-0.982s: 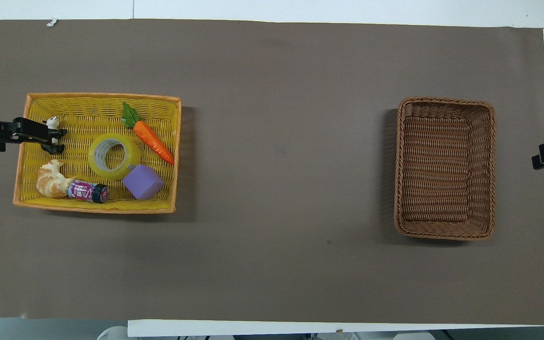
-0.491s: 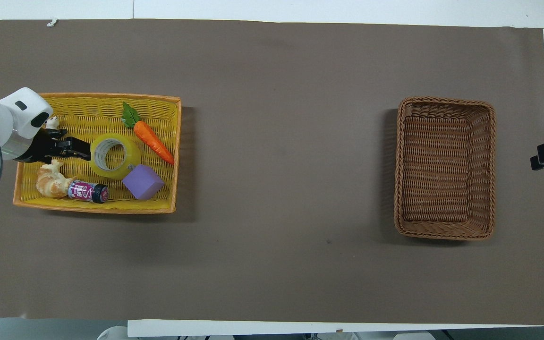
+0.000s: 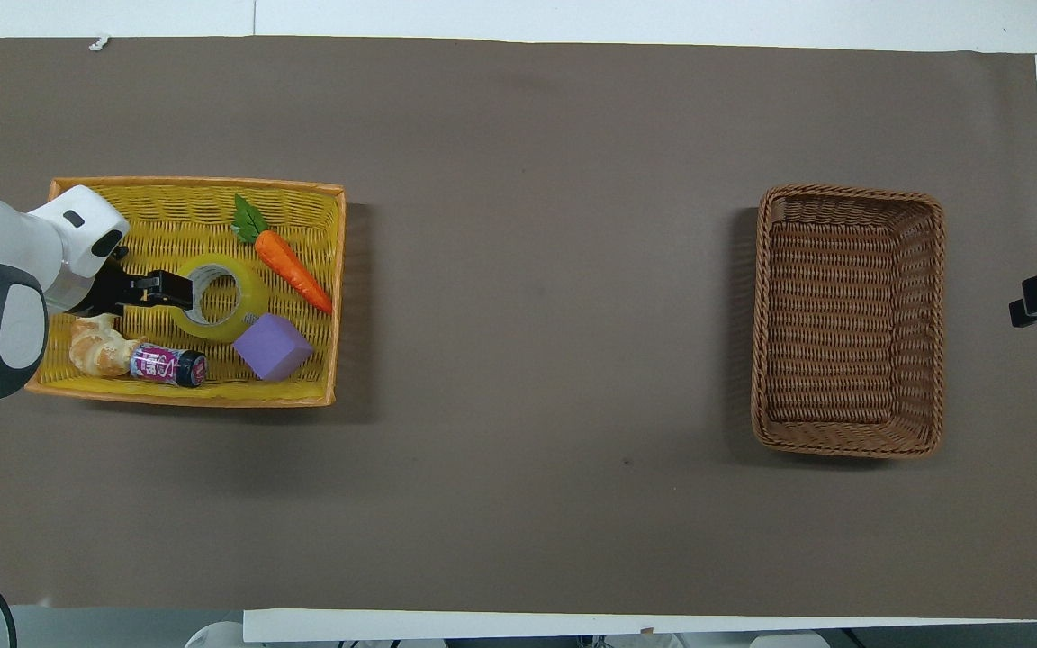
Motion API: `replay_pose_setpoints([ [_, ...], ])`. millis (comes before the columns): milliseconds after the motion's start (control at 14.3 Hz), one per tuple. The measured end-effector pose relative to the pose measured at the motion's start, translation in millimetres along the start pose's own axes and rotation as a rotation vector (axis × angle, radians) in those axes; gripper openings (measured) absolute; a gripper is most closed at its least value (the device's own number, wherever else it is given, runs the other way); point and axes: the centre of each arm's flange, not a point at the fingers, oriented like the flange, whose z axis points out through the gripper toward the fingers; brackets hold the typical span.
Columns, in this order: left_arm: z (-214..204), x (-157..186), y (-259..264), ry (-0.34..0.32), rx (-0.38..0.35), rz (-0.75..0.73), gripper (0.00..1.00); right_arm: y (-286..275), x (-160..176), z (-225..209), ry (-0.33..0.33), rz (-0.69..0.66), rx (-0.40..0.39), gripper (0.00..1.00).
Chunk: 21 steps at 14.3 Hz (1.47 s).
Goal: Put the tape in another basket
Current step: 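Lower the left gripper and grasp the rim of the tape roll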
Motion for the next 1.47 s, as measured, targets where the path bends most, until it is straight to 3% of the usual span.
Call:
replay_pose_setpoints([
  [280,0.5,1.7,0.3,0.009,-0.001,-0.001,0.88,0.0,-0.3,0.3,-0.003,0.0,0.0,1.0],
  [701,26.6,6.8,29.5,0.007,-0.009,0.007,0.87,0.0,-0.4,0.6,-0.004,0.0,0.0,1.0],
  [1472,34.7,2.7,18.7,-0.011,-0.007,-0.013,0.85,-0.1,-0.6,0.4,-0.004,0.0,0.0,1.0],
])
